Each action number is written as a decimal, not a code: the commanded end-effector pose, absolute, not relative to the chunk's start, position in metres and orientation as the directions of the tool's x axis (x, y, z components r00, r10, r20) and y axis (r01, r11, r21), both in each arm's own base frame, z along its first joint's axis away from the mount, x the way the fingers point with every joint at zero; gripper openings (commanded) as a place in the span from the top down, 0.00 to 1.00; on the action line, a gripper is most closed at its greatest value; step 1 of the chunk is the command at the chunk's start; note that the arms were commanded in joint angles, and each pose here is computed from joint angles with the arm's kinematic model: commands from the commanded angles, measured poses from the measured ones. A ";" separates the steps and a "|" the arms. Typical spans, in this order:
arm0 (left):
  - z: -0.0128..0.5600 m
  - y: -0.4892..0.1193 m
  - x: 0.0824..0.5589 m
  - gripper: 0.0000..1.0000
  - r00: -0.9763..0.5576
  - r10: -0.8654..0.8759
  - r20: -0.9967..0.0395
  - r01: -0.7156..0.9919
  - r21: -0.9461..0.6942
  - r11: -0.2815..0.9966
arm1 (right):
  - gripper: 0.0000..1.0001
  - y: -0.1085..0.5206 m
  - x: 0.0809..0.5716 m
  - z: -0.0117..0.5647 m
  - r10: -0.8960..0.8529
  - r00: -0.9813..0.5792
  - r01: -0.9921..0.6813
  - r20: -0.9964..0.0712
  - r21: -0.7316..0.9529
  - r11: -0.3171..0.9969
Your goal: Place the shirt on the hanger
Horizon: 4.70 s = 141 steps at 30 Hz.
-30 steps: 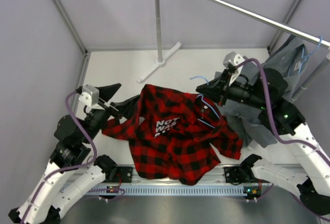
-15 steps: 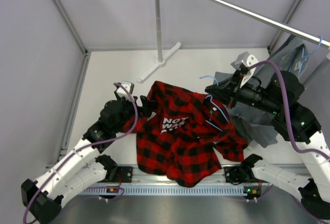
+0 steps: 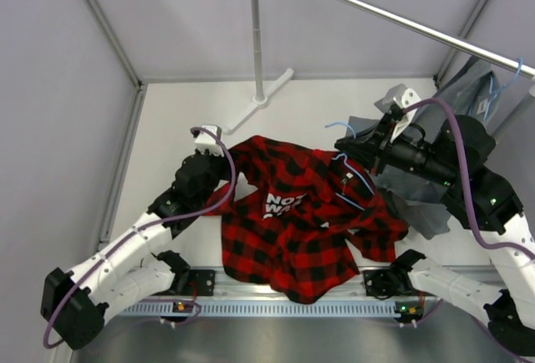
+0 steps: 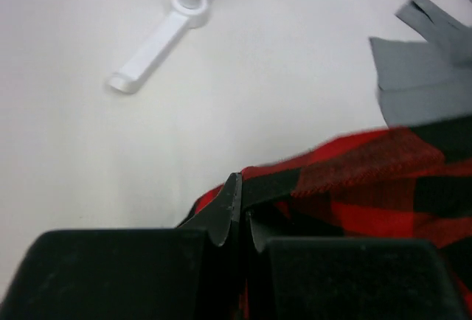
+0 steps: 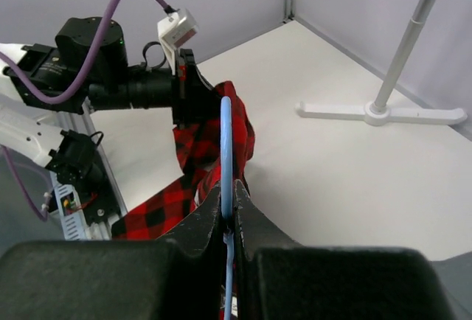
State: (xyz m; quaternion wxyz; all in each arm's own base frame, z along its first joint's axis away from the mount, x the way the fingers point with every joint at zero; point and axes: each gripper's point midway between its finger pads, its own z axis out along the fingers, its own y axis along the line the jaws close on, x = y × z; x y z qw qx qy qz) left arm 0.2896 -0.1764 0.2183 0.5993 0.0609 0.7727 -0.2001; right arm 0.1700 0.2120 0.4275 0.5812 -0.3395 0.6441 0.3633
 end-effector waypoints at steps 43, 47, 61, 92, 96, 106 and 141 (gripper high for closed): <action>0.376 -0.124 0.253 0.02 -0.154 -0.214 -0.965 0.339 -0.255 0.906 | 1.00 0.201 0.206 0.560 0.169 0.024 -0.763 -0.985 0.092 0.640; 0.393 -0.105 0.240 0.02 -0.142 -0.168 -0.975 0.299 -0.204 0.932 | 1.00 0.174 0.233 0.626 0.263 0.092 -0.613 -0.960 0.153 0.775; 0.300 -0.060 0.224 0.02 -0.171 -0.089 -0.981 0.125 -0.111 0.986 | 1.00 0.176 0.288 0.582 0.214 0.073 -0.279 -0.974 0.186 0.942; 0.262 -0.080 0.217 0.02 -0.241 -0.107 -0.964 0.216 -0.161 0.963 | 1.00 0.163 0.368 0.613 0.096 0.248 0.171 -0.964 0.141 0.975; 0.261 -0.083 0.216 0.02 -0.247 -0.105 -0.963 0.231 -0.164 0.959 | 1.00 0.159 0.383 0.602 0.099 0.236 0.192 -0.967 0.146 0.970; 0.262 -0.089 0.214 0.02 -0.248 -0.101 -0.964 0.265 -0.168 0.949 | 1.00 0.160 0.408 0.574 0.072 0.185 0.216 -0.980 0.112 0.970; 0.263 -0.088 0.212 0.02 -0.238 -0.093 -0.967 0.271 -0.158 0.950 | 1.00 0.165 0.443 0.500 0.145 0.091 0.274 -0.985 0.165 0.947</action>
